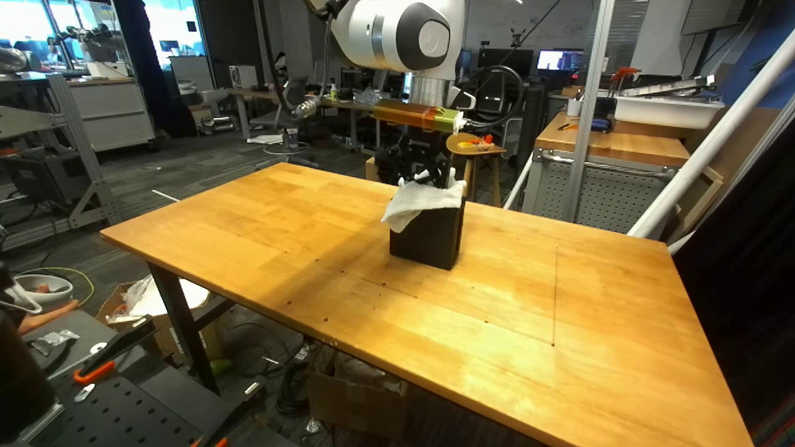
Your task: Put the towel in the box
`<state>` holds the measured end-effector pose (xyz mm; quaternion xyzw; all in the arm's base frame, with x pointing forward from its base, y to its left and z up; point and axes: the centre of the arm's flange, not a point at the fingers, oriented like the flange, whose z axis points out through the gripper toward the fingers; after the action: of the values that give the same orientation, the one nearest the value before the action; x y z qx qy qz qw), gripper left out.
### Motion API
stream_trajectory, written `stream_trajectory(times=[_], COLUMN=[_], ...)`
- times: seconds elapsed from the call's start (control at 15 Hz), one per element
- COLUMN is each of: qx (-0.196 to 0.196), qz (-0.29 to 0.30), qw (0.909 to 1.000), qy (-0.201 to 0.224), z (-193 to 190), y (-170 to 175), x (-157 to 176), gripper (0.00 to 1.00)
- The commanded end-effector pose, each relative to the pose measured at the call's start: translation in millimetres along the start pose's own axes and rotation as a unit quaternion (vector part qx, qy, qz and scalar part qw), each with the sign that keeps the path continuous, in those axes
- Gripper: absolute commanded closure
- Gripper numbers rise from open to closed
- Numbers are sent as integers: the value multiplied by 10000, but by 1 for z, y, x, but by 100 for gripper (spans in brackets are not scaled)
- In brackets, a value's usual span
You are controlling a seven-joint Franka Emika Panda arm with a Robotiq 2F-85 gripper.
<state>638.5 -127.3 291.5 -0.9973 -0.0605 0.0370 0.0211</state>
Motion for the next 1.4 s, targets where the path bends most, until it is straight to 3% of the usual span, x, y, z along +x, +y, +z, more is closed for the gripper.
stream_trajectory(times=[0.0,0.53,0.87,1.0,1.33], qx=[62,291,332,300,124], qz=[-58,-4,84,99,62], qw=[10000,9987,9989,9993,9997], qy=[-28,-425,-308,-175,219], z=[7,48,21,-1,-65], y=[7,6,10,11,9], x=[18,24,17,9,3], gripper=[100,100,100,74,38])
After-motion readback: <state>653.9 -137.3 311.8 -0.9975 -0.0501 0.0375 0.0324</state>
